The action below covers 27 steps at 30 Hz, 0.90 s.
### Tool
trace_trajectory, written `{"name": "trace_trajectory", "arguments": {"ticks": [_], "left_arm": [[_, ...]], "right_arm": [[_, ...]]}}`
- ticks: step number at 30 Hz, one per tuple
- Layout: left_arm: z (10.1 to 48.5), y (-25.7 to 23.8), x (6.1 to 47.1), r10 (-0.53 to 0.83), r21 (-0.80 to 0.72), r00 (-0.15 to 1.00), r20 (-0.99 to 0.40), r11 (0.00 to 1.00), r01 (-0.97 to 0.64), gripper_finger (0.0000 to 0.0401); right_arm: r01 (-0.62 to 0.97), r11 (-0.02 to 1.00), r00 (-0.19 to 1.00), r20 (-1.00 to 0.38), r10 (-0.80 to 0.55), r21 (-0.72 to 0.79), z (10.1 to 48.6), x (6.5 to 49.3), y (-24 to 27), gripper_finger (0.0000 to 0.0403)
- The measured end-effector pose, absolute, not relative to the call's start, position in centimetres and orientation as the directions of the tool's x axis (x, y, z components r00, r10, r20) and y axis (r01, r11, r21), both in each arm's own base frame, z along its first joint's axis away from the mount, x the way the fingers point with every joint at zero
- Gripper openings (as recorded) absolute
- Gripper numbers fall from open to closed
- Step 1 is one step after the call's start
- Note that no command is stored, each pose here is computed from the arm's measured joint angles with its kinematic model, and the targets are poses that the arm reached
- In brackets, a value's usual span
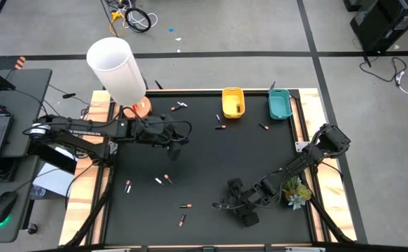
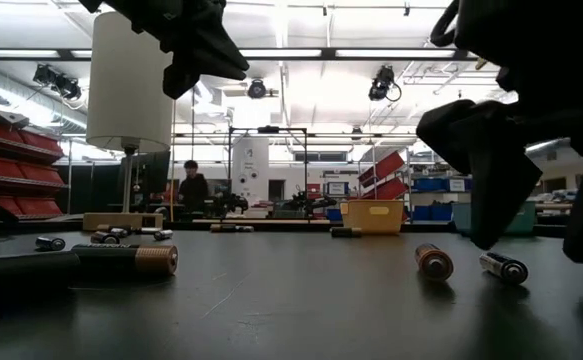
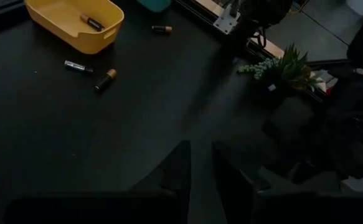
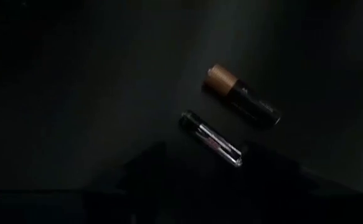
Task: Sort batteries
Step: Put the silver battery into the blue bin
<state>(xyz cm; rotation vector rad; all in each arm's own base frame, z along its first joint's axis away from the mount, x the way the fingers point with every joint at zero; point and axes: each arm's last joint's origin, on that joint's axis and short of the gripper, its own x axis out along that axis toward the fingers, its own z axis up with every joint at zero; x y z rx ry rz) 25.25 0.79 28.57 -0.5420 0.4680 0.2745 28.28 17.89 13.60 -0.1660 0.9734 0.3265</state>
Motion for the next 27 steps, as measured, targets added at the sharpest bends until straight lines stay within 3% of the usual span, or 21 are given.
{"name": "trace_trajectory", "arguments": {"ticks": [27], "left_arm": [[28.6, 0.8, 25.2, 0.145, -0.423, 0.858, -0.493, 0.822, -0.382, 0.0078]], "right_arm": [[-0.331, 0.942, 0.566, -0.789, 0.24, 0.05, 11.8, 27.9, 16.4, 0.0186]]}}
